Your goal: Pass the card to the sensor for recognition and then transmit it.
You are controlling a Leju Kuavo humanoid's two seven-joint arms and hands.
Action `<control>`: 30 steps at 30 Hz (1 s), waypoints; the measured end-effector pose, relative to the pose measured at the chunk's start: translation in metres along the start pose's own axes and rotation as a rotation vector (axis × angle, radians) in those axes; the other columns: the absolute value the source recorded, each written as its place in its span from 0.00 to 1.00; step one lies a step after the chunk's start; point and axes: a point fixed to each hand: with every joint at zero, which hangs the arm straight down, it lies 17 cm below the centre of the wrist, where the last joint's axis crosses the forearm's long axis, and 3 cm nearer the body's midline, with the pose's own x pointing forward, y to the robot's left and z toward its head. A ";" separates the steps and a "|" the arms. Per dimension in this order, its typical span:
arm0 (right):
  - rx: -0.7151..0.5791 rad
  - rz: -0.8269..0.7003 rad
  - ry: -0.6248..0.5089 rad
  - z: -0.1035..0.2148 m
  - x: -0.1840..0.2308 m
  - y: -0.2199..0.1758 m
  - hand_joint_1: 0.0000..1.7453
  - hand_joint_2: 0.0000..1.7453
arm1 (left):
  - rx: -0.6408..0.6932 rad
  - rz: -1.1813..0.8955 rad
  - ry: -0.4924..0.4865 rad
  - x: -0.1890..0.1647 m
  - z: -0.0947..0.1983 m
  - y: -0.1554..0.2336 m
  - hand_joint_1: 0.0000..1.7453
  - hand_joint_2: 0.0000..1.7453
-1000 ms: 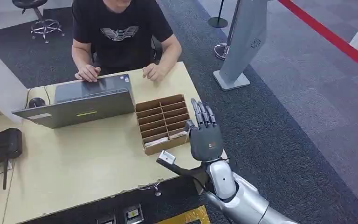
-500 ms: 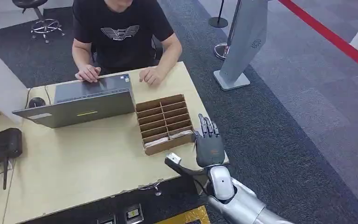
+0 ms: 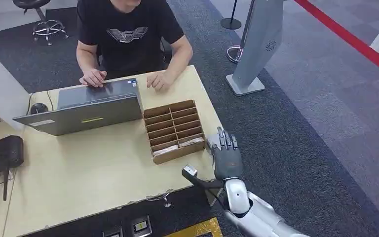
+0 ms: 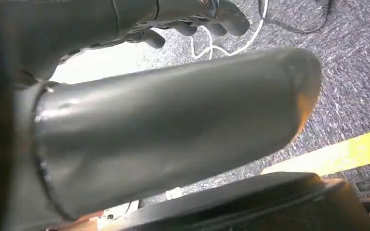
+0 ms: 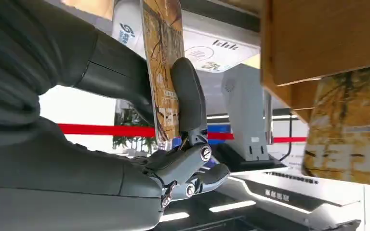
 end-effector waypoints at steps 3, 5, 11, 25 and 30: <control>-0.022 0.035 -0.007 0.001 -0.005 -0.004 1.00 1.00 | 0.001 -0.001 0.001 0.000 0.000 0.000 0.00 0.00; -0.032 0.038 0.008 0.001 -0.010 -0.007 1.00 1.00 | 0.001 -0.003 0.002 0.000 0.000 0.000 0.00 0.00; -0.080 0.027 0.061 -0.007 -0.029 -0.027 1.00 1.00 | 0.002 -0.009 0.001 0.000 0.000 0.000 0.00 0.00; -0.157 -0.009 0.098 -0.018 -0.039 -0.059 1.00 1.00 | 0.001 -0.027 -0.011 0.002 0.000 0.000 0.00 0.00; -0.139 -0.023 0.087 -0.018 -0.037 -0.055 1.00 1.00 | -0.007 0.046 0.033 -0.002 0.001 -0.003 0.00 0.00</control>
